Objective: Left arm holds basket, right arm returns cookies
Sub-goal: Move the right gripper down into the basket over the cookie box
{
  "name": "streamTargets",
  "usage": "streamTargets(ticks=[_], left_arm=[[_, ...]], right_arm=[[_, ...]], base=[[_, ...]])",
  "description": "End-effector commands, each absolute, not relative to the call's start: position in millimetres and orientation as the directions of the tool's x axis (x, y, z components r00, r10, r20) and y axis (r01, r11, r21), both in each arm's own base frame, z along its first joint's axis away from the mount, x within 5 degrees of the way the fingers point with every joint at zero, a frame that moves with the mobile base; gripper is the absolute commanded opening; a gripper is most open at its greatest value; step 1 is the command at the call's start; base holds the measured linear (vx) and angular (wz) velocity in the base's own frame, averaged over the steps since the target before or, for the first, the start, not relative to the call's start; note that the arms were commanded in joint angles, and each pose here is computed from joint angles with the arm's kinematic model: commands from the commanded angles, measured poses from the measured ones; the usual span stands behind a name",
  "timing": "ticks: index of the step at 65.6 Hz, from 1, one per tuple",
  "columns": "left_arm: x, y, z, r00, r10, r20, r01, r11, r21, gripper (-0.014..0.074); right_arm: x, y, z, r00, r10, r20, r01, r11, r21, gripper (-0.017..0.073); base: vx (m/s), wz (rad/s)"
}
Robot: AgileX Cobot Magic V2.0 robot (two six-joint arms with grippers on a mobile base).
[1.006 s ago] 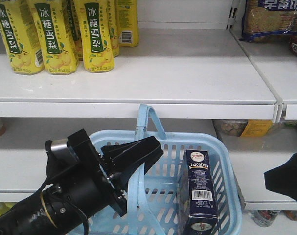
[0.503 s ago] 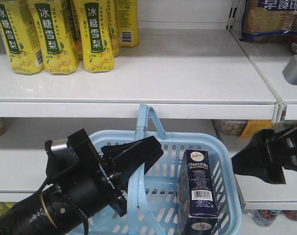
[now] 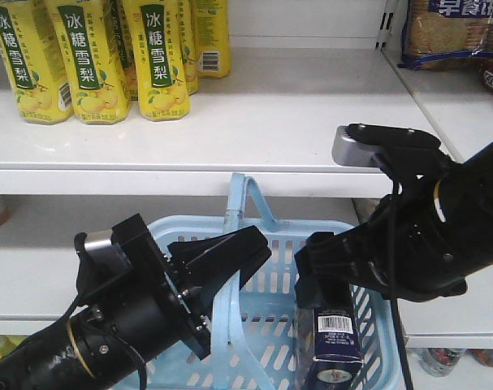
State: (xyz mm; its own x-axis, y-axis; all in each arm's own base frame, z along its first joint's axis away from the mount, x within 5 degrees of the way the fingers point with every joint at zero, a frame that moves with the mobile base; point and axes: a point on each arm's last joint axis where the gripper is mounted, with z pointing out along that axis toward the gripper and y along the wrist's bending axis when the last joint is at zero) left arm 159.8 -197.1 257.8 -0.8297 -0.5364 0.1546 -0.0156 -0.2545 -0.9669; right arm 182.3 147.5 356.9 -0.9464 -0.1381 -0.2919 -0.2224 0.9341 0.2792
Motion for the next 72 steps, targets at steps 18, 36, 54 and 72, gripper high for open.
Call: streamTargets(ticks=[18,36,54,72], left_arm=[[160.1,-191.4,286.9,-0.83,-0.534,0.157,0.093,-0.411,-0.907,0.0],[160.1,-191.4,286.9,-0.83,-0.534,0.157,0.093,-0.411,-0.907,0.0],[160.1,-191.4,286.9,-0.83,-0.534,0.157,0.093,-0.411,-0.907,0.0],[160.0,-191.4,287.0,-0.831,-0.534,0.157,0.094,-0.412,-0.906,0.0]], right_arm=[[195.4,153.1,361.3,-0.931,-0.025,-0.365,-0.132,0.953,0.272,0.0593],[197.5,161.9,356.8,-0.932,-0.008,-0.362,-0.118,0.952,0.283,0.0593],[206.7,166.6,351.3,-0.92,-0.005,-0.391,-0.122,0.954,0.274,0.0593],[213.6,172.1,341.6,-0.929,-0.013,-0.369,-0.116,0.959,0.258,0.0576]], base=[[0.0,0.0],[0.0,0.0],[0.0,0.0],[0.0,0.0]])
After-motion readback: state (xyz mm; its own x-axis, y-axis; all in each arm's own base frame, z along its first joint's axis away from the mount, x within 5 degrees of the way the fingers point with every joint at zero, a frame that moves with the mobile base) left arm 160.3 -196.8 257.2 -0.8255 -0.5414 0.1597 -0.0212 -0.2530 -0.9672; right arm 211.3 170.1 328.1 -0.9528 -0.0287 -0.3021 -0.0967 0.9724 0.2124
